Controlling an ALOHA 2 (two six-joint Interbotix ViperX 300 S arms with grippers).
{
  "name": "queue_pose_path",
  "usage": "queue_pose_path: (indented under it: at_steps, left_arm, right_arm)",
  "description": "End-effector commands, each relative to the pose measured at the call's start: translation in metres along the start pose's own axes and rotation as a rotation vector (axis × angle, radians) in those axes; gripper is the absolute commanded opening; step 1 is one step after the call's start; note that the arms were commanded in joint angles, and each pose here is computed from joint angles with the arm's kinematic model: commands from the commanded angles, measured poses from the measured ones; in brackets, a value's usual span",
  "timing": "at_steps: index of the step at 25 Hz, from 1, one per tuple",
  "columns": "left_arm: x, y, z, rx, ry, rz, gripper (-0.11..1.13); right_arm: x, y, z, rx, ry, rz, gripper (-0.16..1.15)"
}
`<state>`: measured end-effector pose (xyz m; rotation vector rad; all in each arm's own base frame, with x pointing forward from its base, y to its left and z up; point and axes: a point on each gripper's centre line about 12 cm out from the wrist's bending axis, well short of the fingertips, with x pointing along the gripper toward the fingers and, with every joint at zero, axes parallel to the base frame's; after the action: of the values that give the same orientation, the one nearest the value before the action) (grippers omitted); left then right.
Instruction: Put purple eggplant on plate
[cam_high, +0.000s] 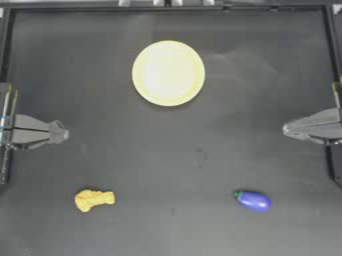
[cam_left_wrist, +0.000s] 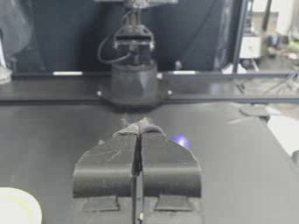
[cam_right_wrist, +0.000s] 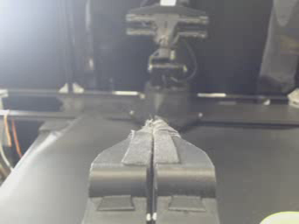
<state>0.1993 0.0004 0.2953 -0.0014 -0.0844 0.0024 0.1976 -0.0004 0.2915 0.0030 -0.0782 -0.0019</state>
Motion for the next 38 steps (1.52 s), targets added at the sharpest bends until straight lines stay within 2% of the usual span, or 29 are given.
queue_pose_path:
  at_steps: [1,4,8,10,13,17,18,19,22,25,28,33,38]
  left_arm:
    - [-0.002,0.000,0.006,0.031,-0.028,0.000,-0.02]
    - [-0.004,0.000,0.008,0.034,-0.037,0.001,0.07]
    - [-0.005,0.001,0.008,0.029,-0.037,0.004,0.09]
    - [-0.004,0.000,0.007,0.028,-0.031,0.002,0.18]
    - [-0.004,0.000,0.006,0.023,-0.026,0.002,0.49]
    - [-0.003,0.001,0.005,0.013,-0.014,0.005,1.05]
    - [-0.002,0.001,0.005,0.013,-0.011,0.007,1.09]
    - [-0.002,0.001,0.005,0.014,-0.009,0.005,1.07]
    - [-0.001,0.001,0.004,0.017,0.008,0.004,0.98]
    - [-0.001,0.001,0.002,0.016,0.029,0.006,1.01]
    - [-0.001,0.002,0.000,0.015,0.045,0.014,1.02]
    - [-0.002,0.007,-0.003,0.002,0.068,0.037,1.02]
    - [-0.002,0.008,-0.003,-0.002,0.074,0.043,1.02]
  right_arm:
    - [0.003,0.001,0.010,-0.010,-0.023,0.004,-0.04]
    - [0.004,0.001,0.011,-0.019,-0.012,0.007,0.06]
    - [0.004,0.001,0.009,-0.025,0.014,0.008,0.11]
    - [0.004,0.001,0.009,-0.034,0.015,0.009,0.17]
    - [0.003,0.002,0.007,-0.066,0.021,0.016,0.41]
    - [0.004,0.002,0.008,-0.074,0.018,0.020,0.93]
    - [0.004,0.002,0.009,-0.073,0.017,0.019,1.02]
    - [0.004,0.002,0.008,-0.071,0.020,0.019,1.08]
    - [0.004,0.002,0.008,-0.063,0.037,0.017,0.99]
    - [0.006,0.001,0.011,-0.038,0.097,0.008,0.99]
    - [0.008,0.000,0.016,-0.009,0.222,0.002,0.99]
    - [0.010,0.005,0.027,0.091,0.479,0.014,0.98]
    - [0.019,0.009,0.021,0.140,0.701,0.017,0.98]
